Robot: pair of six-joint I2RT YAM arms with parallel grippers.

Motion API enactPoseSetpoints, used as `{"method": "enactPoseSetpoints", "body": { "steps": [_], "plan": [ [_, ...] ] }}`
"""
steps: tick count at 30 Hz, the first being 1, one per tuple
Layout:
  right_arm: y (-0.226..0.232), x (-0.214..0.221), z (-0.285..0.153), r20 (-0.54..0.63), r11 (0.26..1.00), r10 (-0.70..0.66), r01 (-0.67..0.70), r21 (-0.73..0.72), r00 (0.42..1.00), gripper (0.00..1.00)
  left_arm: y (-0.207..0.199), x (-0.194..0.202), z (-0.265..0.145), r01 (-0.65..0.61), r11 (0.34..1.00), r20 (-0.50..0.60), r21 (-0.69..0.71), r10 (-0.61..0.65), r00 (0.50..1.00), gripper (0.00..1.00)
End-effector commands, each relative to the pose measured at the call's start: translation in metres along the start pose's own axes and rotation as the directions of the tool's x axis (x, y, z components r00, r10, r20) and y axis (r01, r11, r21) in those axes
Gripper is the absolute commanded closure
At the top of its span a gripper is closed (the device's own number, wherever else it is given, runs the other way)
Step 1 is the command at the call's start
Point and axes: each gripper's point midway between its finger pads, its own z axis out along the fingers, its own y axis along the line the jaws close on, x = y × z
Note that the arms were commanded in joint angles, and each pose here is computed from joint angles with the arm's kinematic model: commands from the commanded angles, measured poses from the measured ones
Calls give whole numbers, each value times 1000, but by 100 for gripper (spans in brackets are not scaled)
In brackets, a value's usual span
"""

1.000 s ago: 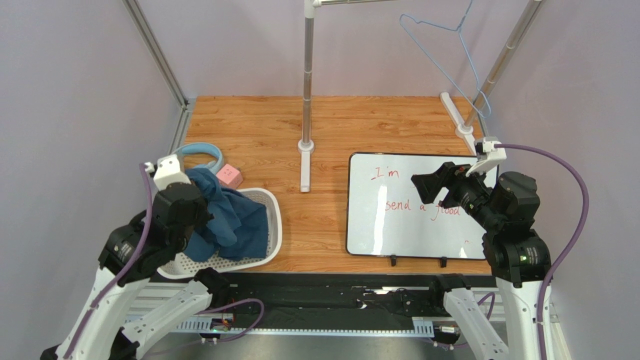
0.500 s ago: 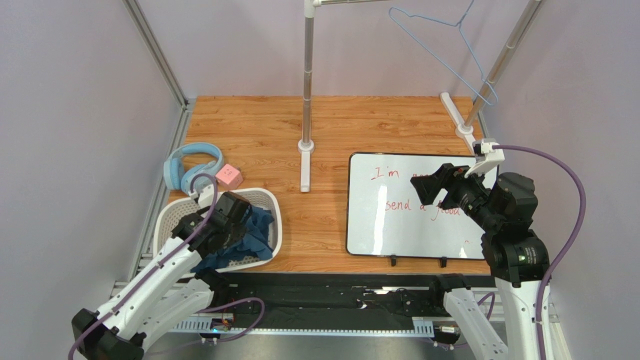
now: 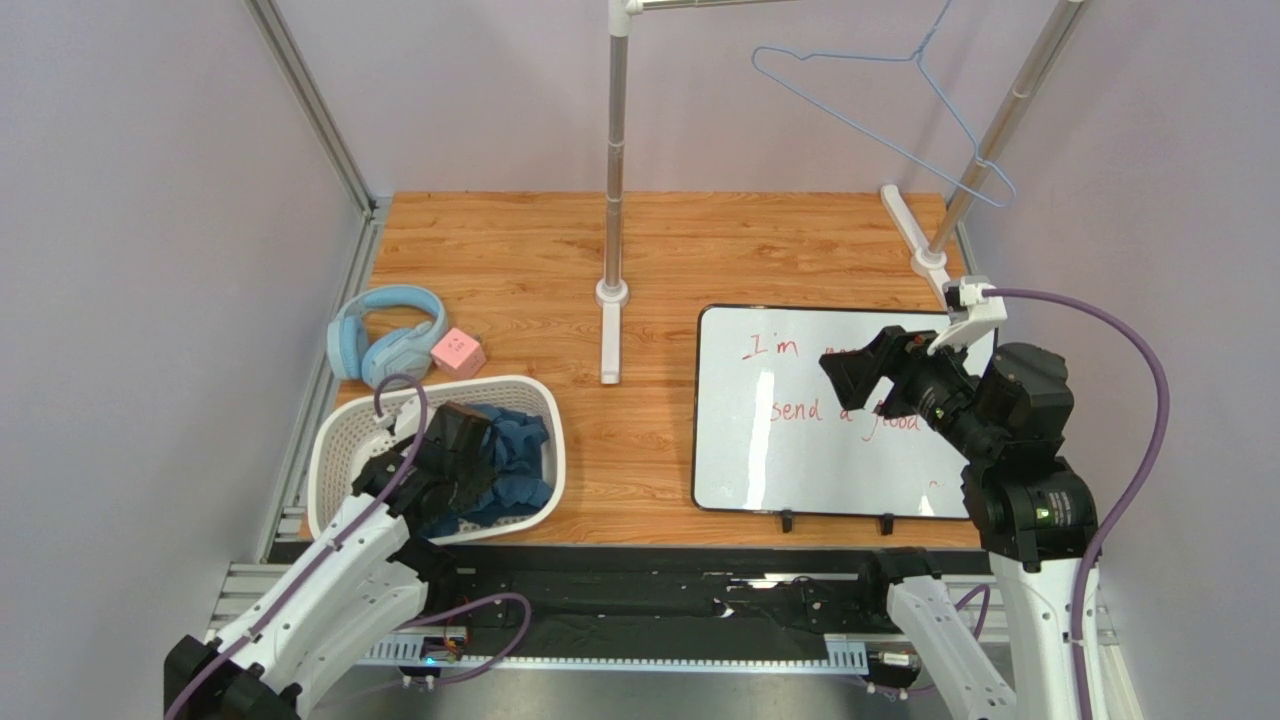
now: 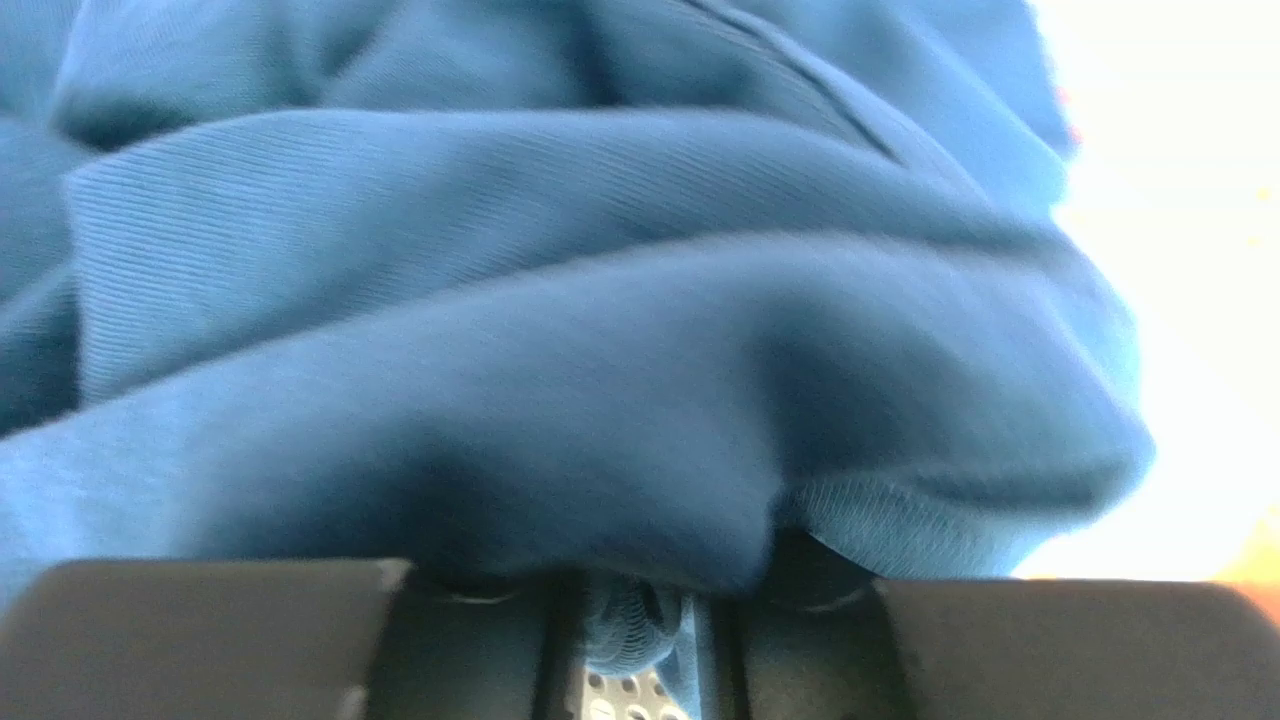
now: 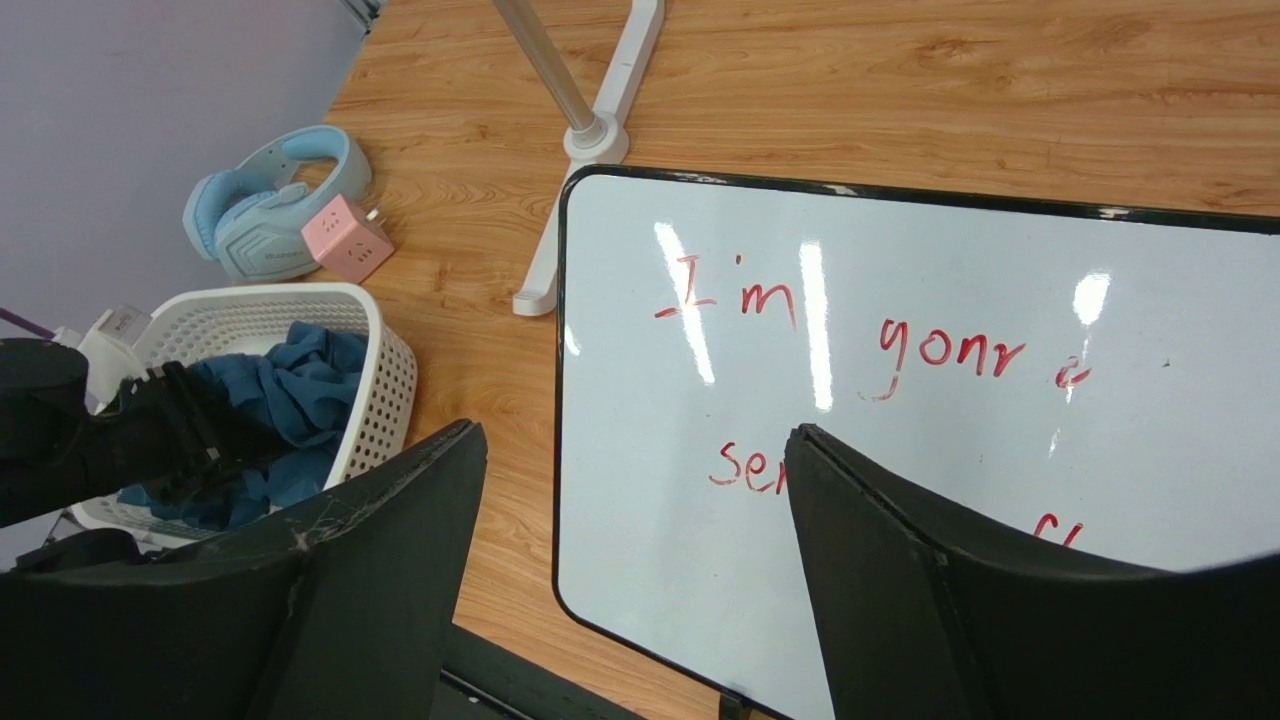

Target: Remove the t-shirt from the hanger

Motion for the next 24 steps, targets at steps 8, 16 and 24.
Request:
{"method": "enactPoseSetpoints", "body": {
  "steps": [8,16,24],
  "plan": [
    [8,9,8,-76,998,-19,15,-56,997,0,-43,-31,-93,8,942,27,335,-18,999,0],
    [32,18,9,-134,991,-27,9,-131,991,0,-44,-44,-131,-18,916,53,401,-3,999,0],
    [87,37,30,-186,977,-149,116,-176,971,0,-63,-54,-100,-167,947,80,274,151,985,1]
  ]
}}
